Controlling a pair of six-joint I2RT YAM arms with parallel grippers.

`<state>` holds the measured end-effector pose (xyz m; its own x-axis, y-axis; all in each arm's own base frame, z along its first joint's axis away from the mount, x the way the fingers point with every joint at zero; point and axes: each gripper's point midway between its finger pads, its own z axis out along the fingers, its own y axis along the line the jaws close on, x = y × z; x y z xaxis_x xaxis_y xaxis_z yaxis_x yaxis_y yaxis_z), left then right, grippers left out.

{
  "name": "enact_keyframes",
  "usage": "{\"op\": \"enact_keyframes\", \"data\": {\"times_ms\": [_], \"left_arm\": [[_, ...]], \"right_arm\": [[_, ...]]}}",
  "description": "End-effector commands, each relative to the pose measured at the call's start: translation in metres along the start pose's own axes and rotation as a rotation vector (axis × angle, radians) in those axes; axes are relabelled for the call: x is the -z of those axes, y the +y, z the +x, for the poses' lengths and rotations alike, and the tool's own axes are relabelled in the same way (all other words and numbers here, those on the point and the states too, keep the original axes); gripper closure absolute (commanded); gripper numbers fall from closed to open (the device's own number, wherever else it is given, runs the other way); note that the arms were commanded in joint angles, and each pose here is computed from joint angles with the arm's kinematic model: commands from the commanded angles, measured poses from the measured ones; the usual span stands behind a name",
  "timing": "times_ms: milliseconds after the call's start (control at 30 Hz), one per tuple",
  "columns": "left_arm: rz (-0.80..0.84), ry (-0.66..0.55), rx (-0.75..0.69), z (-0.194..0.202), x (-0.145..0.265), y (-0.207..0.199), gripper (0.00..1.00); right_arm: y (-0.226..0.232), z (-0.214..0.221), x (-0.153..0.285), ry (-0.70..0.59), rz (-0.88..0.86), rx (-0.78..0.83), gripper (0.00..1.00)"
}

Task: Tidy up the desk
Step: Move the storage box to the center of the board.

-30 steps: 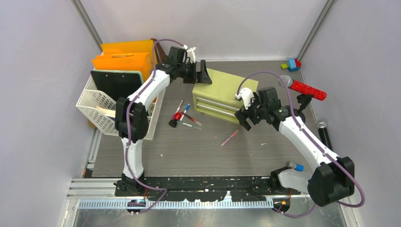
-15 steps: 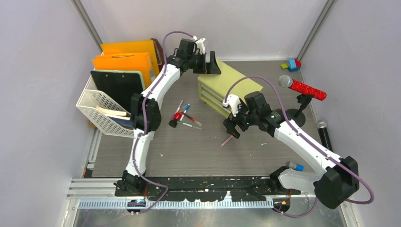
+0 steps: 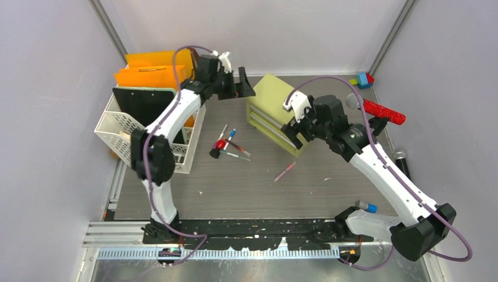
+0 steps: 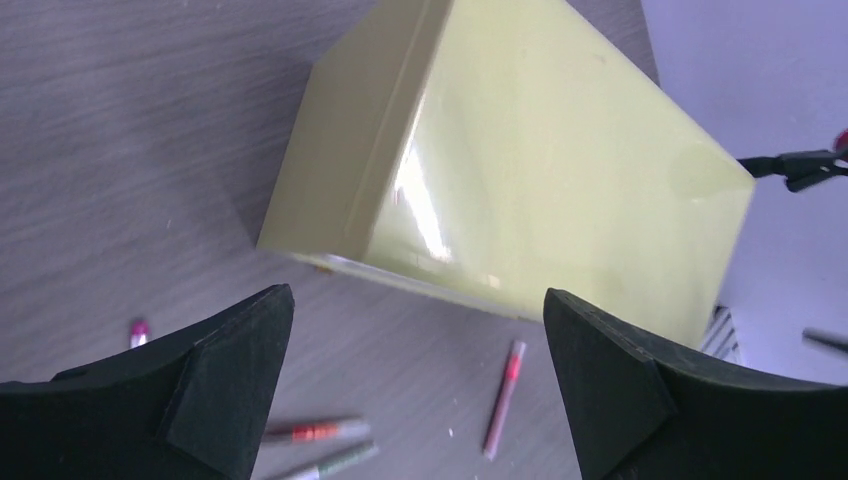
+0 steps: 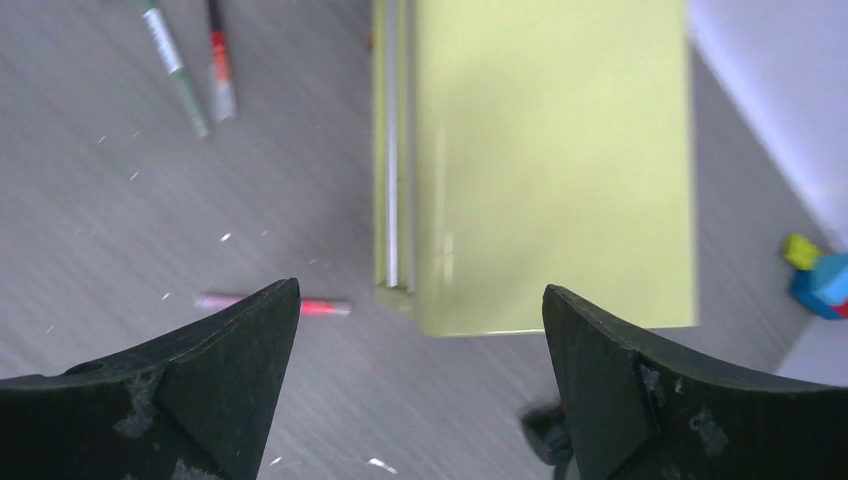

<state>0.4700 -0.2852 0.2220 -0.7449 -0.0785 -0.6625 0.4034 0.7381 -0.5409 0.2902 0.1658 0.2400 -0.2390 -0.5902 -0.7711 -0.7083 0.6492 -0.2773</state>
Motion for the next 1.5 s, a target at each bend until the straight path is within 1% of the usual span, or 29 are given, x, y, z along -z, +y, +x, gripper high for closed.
{"op": "enact_keyframes", "data": {"times_ms": [0, 133, 233, 367, 400, 433, 467, 533, 667, 800, 933, 1033, 1167, 1267, 1467], "left_arm": [[0.115, -0.186, 0.052, -0.02, 0.054, -0.039, 0.0], [0.232, -0.205, 0.212, 0.012, 0.052, -0.045, 0.02], [0.293, -0.183, 0.285, 0.037, 0.041, -0.046, 0.04], [0.382, -0.23, 0.29, 0.044, 0.03, -0.058, 0.05], [0.4, -0.244, 0.3, 0.046, 0.028, -0.059, 0.04], [0.413, -0.253, 0.312, 0.049, 0.024, -0.059, 0.04], [0.429, -0.262, 0.327, 0.051, 0.021, -0.058, 0.05], [0.458, -0.257, 0.354, 0.058, 0.01, -0.056, 0.05], [0.514, -0.25, 0.386, 0.06, -0.006, -0.056, 0.05], [0.57, -0.283, 0.405, 0.057, -0.016, -0.054, 0.05], [0.589, -0.263, 0.413, 0.063, -0.028, -0.052, 0.06], [0.614, -0.295, 0.406, 0.064, -0.033, -0.052, 0.07], [0.662, -0.297, 0.416, 0.064, -0.041, -0.055, 0.11], [0.693, -0.291, 0.418, 0.065, -0.046, -0.058, 0.11], [0.787, -0.301, 0.417, 0.06, -0.039, -0.07, 0.17]], "right_arm": [[-0.042, -0.018, 0.0, 0.024, 0.174, -0.001, 0.02], [-0.065, -0.02, -0.019, 0.04, 0.228, -0.032, 0.02], [-0.087, -0.022, -0.03, 0.037, 0.26, -0.077, 0.02], [-0.108, -0.028, -0.044, 0.016, 0.253, -0.151, 0.02], [-0.109, -0.026, -0.05, 0.021, 0.235, -0.17, 0.02], [-0.111, -0.033, -0.051, 0.0, 0.216, -0.179, 0.02], [-0.114, -0.03, -0.055, 0.012, 0.209, -0.194, 0.02], [-0.116, -0.036, -0.058, 0.003, 0.191, -0.202, 0.02], [-0.117, -0.036, -0.065, 0.012, 0.175, -0.222, 0.02], [-0.115, -0.034, -0.071, 0.021, 0.165, -0.238, 0.03], [-0.114, -0.032, -0.074, 0.02, 0.16, -0.25, 0.03], [-0.113, -0.031, -0.078, 0.023, 0.154, -0.263, 0.03], [-0.111, -0.028, -0.082, 0.029, 0.145, -0.272, 0.03], [-0.109, -0.024, -0.086, 0.037, 0.137, -0.278, 0.03], [-0.106, -0.015, -0.093, 0.062, 0.127, -0.283, 0.03]]}}
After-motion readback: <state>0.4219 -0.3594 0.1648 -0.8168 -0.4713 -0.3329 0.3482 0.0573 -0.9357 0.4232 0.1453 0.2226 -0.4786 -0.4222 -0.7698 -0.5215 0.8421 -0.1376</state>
